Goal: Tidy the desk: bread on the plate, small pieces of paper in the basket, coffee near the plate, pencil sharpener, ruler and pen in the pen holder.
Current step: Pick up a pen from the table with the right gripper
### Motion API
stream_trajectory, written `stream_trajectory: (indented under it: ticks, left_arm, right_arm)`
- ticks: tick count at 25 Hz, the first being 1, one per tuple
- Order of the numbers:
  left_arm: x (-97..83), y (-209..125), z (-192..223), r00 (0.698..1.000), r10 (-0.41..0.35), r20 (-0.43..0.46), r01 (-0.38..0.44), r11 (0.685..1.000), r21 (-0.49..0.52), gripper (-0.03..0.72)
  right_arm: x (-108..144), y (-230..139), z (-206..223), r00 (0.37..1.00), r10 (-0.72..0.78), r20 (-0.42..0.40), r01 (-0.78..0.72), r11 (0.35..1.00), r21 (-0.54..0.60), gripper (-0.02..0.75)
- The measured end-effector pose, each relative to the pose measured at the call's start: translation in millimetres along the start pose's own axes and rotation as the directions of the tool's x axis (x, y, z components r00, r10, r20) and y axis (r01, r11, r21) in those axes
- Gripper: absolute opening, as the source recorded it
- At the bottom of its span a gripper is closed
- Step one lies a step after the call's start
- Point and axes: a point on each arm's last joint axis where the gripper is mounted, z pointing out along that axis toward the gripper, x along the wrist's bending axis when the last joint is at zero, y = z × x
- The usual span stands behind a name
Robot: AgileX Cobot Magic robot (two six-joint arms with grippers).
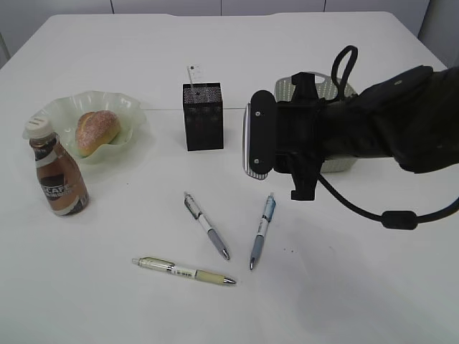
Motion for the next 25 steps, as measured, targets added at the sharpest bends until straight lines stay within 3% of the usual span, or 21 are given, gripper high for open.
stream_trajectory:
  ticks: [5,11,15,25]
  left_arm:
    - [-0.7,0,0,1.000,-0.003,0.008,0.003,1.000,-0.001,0.353]
    - [-0.9,0,0,1.000,-0.004,0.009,0.004,1.000,-0.005,0.353]
    - [-0.8,-1,0,1.000,-0.004,0.009,0.004,1.000,0.006,0.353]
    - [-0.8,-1,0,1.000,-0.004,0.009,0.004,1.000,0.007,0.353]
  right_arm:
    - [-3,-4,0,0.990,-0.132,0.043,0.128,0.989,0.078,0.349]
    - [-5,-6,-1,0.899,-0.436,0.021,0.431,0.895,0.114,0.350]
    - [1,-10,-1,0.888,-0.460,0.000,0.456,0.880,0.129,0.350]
    - [50,-31,-9,0.884,-0.444,-0.144,0.461,0.879,0.120,0.349]
